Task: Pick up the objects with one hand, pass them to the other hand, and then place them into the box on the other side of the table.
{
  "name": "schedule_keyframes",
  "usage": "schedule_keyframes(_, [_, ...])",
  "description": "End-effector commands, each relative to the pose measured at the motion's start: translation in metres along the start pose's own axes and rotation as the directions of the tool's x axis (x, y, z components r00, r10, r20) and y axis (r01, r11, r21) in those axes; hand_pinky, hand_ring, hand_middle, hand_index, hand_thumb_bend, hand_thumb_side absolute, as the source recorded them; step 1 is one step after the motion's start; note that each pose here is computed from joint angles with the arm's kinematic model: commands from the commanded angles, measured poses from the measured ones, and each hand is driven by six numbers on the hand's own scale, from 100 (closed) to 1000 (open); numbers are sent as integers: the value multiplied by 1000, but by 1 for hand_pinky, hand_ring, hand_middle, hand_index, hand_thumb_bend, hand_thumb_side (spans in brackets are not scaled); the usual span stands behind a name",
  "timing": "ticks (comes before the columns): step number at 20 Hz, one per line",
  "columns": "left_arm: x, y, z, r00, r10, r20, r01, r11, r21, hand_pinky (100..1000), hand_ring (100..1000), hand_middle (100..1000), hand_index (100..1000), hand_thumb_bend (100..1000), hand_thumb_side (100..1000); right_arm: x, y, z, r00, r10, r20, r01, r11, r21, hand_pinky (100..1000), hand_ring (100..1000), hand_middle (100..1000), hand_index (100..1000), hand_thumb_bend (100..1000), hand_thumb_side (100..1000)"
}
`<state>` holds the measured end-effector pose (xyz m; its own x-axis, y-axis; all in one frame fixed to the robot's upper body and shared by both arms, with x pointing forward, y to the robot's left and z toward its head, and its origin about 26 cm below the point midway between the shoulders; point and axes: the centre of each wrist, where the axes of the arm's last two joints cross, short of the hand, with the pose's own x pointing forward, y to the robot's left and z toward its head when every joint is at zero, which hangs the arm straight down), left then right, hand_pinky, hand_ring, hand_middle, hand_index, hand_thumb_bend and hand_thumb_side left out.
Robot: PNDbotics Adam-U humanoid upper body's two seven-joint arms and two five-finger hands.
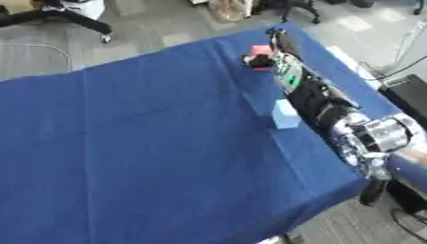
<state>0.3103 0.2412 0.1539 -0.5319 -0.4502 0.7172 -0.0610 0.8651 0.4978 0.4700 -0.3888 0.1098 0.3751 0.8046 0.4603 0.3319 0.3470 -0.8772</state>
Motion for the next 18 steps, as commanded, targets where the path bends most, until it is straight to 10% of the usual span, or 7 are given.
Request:
schedule_keyframes(1, [8, 5, -5, 999, -12, 34, 12, 1000, 11, 765, 563, 578, 774, 797, 429, -3, -31, -13, 999, -6, -32, 3, 997, -81, 744, 783, 797, 880, 511, 385])
schedule_keyframes(18, [12, 4, -7, 999, -10, 51, 9, 1000, 12, 770, 544, 581, 777, 764, 439, -33, -26, -10, 978, -2, -208, -28, 990, -140, 684, 693, 622, 716, 337, 226])
